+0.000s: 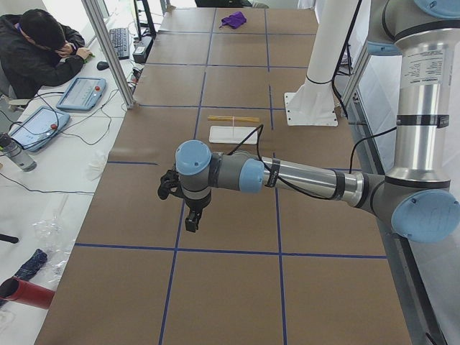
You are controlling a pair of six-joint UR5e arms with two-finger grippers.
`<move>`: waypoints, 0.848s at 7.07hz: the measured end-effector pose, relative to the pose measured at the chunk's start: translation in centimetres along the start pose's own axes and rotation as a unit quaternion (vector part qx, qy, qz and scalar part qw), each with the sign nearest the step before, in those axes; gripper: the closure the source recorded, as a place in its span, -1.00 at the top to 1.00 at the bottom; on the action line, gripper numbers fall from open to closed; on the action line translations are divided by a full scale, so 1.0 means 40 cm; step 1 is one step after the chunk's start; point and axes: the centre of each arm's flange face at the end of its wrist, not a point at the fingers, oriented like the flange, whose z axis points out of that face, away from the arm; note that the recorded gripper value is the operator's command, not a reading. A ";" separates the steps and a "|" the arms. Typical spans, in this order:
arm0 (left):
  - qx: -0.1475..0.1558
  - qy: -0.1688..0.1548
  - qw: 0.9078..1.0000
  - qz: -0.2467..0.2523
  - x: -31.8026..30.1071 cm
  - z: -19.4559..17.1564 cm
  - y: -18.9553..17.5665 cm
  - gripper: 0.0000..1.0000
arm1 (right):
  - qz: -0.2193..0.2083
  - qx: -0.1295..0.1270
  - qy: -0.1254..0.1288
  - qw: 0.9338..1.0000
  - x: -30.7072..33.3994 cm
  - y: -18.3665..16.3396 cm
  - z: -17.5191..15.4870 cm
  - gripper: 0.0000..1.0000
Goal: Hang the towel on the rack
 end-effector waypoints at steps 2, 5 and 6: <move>0.036 -0.001 0.999 0.039 0.054 -0.053 -0.084 1.00 | -0.030 0.009 0.003 0.999 0.050 0.084 0.061 0.99; 0.074 -0.005 0.994 0.079 0.059 -0.061 -0.148 1.00 | -0.139 0.020 0.011 0.990 0.194 0.220 0.228 0.67; 0.075 -0.004 0.994 0.080 0.055 -0.057 -0.150 1.00 | -0.164 0.016 0.025 0.986 0.231 0.244 0.263 0.62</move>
